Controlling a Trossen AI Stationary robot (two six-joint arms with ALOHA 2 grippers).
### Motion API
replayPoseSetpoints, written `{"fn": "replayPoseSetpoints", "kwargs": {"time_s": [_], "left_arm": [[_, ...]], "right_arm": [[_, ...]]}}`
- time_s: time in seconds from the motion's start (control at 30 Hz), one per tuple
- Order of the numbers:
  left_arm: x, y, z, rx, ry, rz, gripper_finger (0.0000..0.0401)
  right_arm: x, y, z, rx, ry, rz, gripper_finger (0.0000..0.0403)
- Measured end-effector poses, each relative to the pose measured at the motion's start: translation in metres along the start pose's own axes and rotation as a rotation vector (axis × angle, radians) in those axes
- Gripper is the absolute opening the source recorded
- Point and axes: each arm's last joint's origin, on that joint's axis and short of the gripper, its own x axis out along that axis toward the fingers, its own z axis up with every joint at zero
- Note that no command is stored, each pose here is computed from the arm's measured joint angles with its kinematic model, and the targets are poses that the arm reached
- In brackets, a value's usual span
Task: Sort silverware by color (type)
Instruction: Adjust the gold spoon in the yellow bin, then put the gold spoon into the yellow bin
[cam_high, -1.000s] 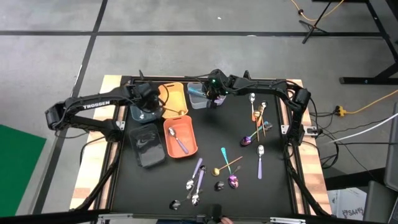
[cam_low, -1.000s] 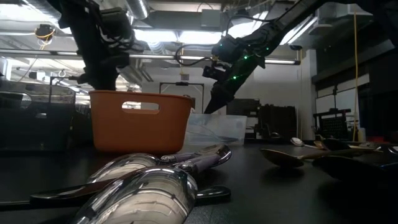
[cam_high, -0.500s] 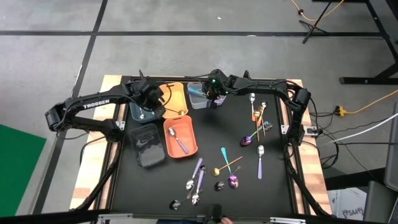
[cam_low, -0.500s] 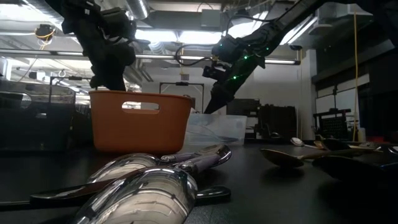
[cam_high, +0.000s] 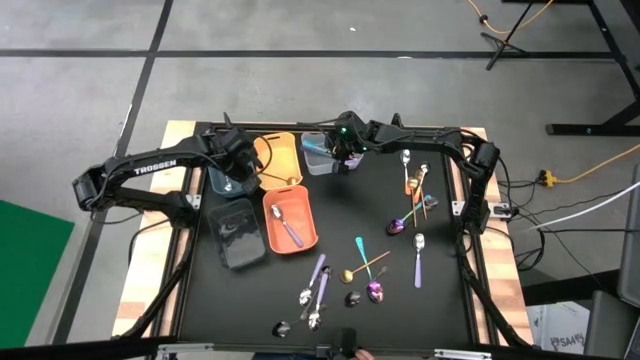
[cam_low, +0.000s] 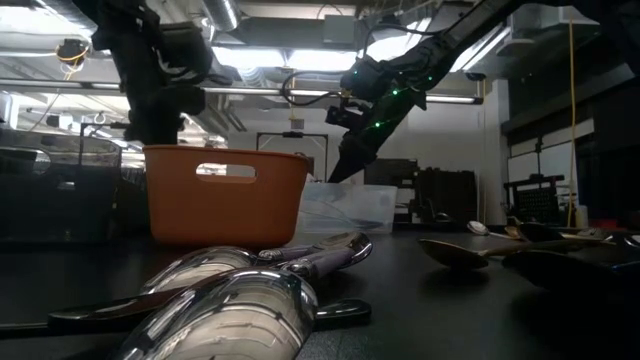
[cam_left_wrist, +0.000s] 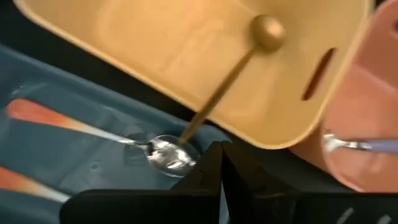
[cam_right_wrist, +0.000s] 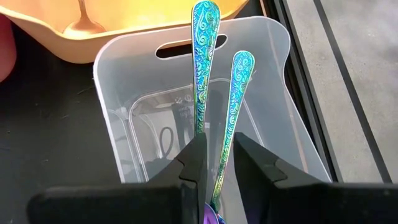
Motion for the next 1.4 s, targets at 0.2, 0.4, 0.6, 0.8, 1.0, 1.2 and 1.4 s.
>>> {"fn": "replayPoseSetpoints", "kwargs": {"time_s": [0.2, 0.4, 0.6, 0.8, 1.0, 1.2, 1.4], "left_arm": [[0.006, 0.001, 0.005, -0.009, -0.025, 0.069, 0.0000], [0.015, 0.003, 0.017, -0.023, -0.091, 0.068, 0.0000], [0.017, 0.014, 0.020, -0.061, -0.107, 0.167, 0.0000], [0.016, 0.024, 0.024, -0.082, -0.141, 0.220, 0.0000], [0.015, 0.028, 0.030, -0.095, -0.203, 0.224, 0.0000], [0.015, 0.024, 0.032, -0.083, -0.217, 0.196, 0.0000], [0.015, 0.017, 0.032, -0.058, -0.228, 0.169, 0.0000]], "right_arm": [[0.000, 0.000, 0.000, 0.000, 0.000, 0.000, 0.0067], [0.000, 0.000, 0.000, 0.000, 0.000, 0.000, 0.0067], [0.000, 0.000, 0.000, 0.000, 0.000, 0.000, 0.0067], [0.000, 0.000, 0.000, 0.000, 0.000, 0.000, 0.0067], [0.000, 0.000, 0.000, 0.000, 0.000, 0.000, 0.0067], [-0.007, -0.001, 0.003, 0.000, 0.003, -0.024, 0.0067], [-0.047, -0.005, 0.018, 0.002, 0.038, -0.024, 0.0067]]}}
